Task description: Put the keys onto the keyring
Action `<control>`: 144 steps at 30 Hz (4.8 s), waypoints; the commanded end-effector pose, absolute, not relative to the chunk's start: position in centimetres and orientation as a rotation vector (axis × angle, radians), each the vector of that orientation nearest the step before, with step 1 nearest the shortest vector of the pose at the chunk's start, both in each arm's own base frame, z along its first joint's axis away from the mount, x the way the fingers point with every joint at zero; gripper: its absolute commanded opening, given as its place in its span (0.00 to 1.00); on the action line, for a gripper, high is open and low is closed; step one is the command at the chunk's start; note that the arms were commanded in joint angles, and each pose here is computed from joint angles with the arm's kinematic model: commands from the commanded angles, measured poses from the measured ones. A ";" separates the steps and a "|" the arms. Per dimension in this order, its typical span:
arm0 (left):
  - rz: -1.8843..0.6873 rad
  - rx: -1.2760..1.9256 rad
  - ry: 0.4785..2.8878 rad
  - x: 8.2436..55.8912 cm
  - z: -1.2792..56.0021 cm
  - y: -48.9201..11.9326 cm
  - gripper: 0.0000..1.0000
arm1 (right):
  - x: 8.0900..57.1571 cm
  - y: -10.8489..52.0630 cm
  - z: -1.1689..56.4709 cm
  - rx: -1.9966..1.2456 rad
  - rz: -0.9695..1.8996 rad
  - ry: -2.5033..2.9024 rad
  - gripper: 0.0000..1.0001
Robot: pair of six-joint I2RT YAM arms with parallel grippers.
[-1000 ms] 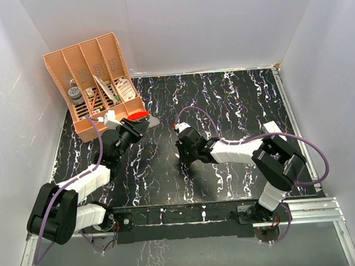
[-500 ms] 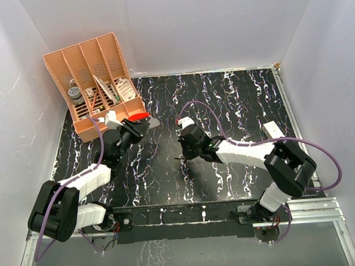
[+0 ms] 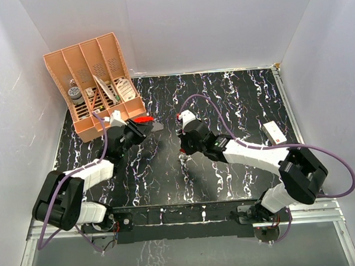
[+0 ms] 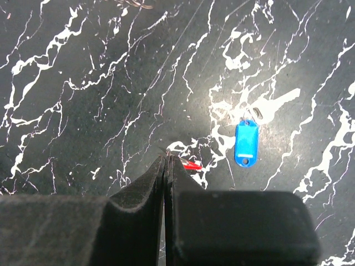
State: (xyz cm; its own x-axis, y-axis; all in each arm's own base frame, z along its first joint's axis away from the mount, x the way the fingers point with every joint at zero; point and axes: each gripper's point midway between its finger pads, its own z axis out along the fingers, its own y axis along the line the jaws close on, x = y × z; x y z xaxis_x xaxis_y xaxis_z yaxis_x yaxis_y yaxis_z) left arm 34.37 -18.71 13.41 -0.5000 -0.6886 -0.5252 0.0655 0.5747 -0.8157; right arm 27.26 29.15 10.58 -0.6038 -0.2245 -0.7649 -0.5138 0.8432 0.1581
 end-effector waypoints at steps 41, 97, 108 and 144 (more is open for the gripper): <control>-1.170 -0.479 1.844 36.2 20.2 -21.1 0.00 | 30.9 35.2 21.7 -0.772 0.806 1.655 0.00; -1.379 0.261 1.305 31.4 22.9 -24.8 0.00 | 29.4 27.4 19.1 -0.543 0.812 1.827 0.00; -1.285 0.382 1.193 31.0 25.3 -24.7 0.00 | 28.0 28.4 19.5 -0.597 0.911 1.807 0.00; -1.248 0.095 1.266 32.9 26.2 -22.5 0.00 | 29.7 35.5 21.6 -0.584 1.057 1.758 0.00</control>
